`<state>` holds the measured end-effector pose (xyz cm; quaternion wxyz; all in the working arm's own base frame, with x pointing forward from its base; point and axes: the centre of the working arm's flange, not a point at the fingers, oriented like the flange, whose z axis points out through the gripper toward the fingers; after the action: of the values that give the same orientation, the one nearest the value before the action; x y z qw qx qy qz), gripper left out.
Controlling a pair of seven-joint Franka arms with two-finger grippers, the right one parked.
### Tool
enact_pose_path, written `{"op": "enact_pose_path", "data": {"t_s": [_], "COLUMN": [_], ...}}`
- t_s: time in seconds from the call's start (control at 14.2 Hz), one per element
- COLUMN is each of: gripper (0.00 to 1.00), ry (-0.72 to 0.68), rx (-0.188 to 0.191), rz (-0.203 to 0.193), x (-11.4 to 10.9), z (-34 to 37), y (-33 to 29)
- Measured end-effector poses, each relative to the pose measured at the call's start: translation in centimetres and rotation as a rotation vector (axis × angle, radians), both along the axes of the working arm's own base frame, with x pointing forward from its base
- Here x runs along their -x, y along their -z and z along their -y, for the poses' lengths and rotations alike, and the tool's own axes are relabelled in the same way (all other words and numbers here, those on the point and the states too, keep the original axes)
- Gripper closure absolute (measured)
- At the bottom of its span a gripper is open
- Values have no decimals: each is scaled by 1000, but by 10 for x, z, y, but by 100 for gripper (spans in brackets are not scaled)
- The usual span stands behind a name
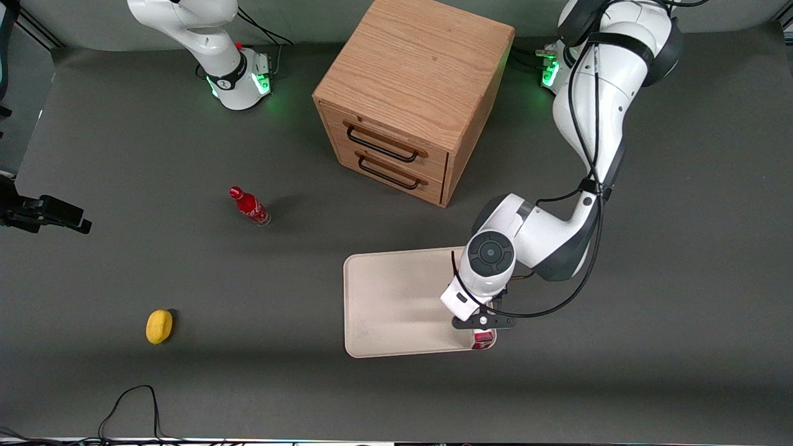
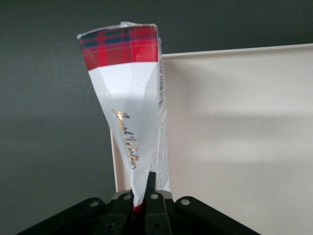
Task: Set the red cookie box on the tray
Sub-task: 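Lower the cookie box onto the tray and open the left gripper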
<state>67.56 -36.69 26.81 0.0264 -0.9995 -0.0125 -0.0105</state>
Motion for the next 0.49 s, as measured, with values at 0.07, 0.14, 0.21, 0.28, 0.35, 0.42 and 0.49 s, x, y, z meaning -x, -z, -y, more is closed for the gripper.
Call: {"op": "enact_pose_path", "data": {"t_s": [0.07, 0.14, 0.21, 0.28, 0.35, 0.42, 0.49], "gripper": [96, 96, 91, 80, 70, 60, 51], "ry": [-3, -5, -4, -4, -3, -2, -2], "rx": [0, 0, -1, -1, 5, 10, 14], "rz": [-1, -1, -2, -2, 6, 13, 19], "x": [0, 0, 1, 1, 1, 0, 0], "z": [0, 1, 1, 1, 2, 3, 4], "y": [1, 1, 2, 3, 2, 2, 1]}}
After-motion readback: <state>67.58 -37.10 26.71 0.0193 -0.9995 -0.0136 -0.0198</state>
